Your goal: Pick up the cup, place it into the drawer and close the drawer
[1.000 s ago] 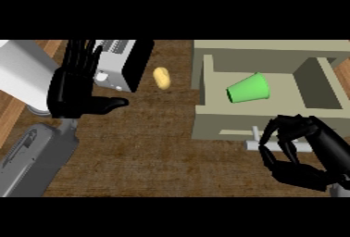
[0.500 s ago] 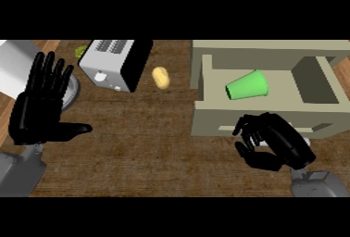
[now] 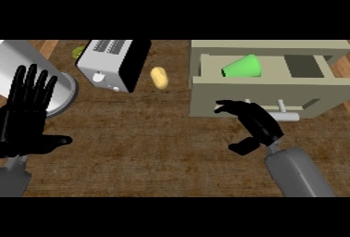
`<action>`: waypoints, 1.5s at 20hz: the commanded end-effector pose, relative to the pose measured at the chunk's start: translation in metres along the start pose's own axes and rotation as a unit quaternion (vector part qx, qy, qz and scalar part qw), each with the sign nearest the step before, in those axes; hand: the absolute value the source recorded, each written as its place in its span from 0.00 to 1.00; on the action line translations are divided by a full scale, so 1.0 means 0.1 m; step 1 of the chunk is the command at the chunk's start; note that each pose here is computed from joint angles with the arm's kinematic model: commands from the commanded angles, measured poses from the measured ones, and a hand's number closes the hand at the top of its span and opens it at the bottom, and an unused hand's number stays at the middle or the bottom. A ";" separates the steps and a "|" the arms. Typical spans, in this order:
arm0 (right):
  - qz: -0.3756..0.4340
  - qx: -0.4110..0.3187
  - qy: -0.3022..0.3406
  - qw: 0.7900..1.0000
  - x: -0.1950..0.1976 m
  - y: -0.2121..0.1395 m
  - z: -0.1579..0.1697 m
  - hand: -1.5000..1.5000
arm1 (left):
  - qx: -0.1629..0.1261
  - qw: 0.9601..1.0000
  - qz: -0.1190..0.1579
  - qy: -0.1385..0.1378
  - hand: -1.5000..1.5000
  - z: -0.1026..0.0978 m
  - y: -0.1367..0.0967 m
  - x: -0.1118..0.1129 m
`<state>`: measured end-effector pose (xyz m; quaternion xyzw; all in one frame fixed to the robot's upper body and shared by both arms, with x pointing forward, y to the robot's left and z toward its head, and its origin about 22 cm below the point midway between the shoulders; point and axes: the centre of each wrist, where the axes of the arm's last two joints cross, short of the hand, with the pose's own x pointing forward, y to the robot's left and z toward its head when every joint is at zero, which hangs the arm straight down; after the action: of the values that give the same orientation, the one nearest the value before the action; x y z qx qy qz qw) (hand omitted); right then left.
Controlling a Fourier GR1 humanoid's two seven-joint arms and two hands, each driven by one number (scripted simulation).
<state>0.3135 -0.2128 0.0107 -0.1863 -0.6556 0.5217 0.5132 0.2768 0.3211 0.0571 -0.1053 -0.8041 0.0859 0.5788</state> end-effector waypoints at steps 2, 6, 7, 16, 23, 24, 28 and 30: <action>-0.003 0.019 0.009 1.000 -0.35 0.13 -0.19 0.00 | -0.009 1.000 0.001 0.003 0.00 0.27 0.17 -0.07; -0.015 0.007 0.022 1.000 -0.50 0.05 -0.45 0.00 | -0.007 1.000 0.000 -0.002 0.00 0.24 0.35 0.05; -0.018 0.012 0.016 1.000 -0.41 -0.02 -0.57 0.00 | -0.014 1.000 0.001 -0.005 0.00 0.05 0.28 0.02; -0.051 0.019 0.029 0.998 -0.71 -0.25 -0.70 0.00 | -0.028 1.000 0.012 0.002 0.00 0.08 0.27 0.13; -0.043 0.017 0.040 0.998 -0.97 -0.80 -0.56 0.00 | -0.032 0.999 0.013 -0.007 0.00 0.12 0.23 -0.03; -0.047 0.008 0.043 0.998 -0.92 -0.79 -0.62 0.00 | -0.035 0.999 0.010 -0.005 0.00 0.13 0.23 -0.06; -0.045 0.003 0.046 0.998 -0.92 -0.99 -0.63 0.00 | -0.037 0.999 0.014 -0.005 0.00 0.01 0.20 -0.07; -0.054 0.007 0.053 0.997 -0.91 -0.97 -0.64 0.00 | -0.045 0.999 0.013 0.003 0.00 0.09 0.23 -0.03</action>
<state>0.4215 -0.2738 0.0173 -0.1096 -0.6423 0.5175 0.5546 0.2693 0.3379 0.0418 -0.1374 -0.8047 0.0621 0.5742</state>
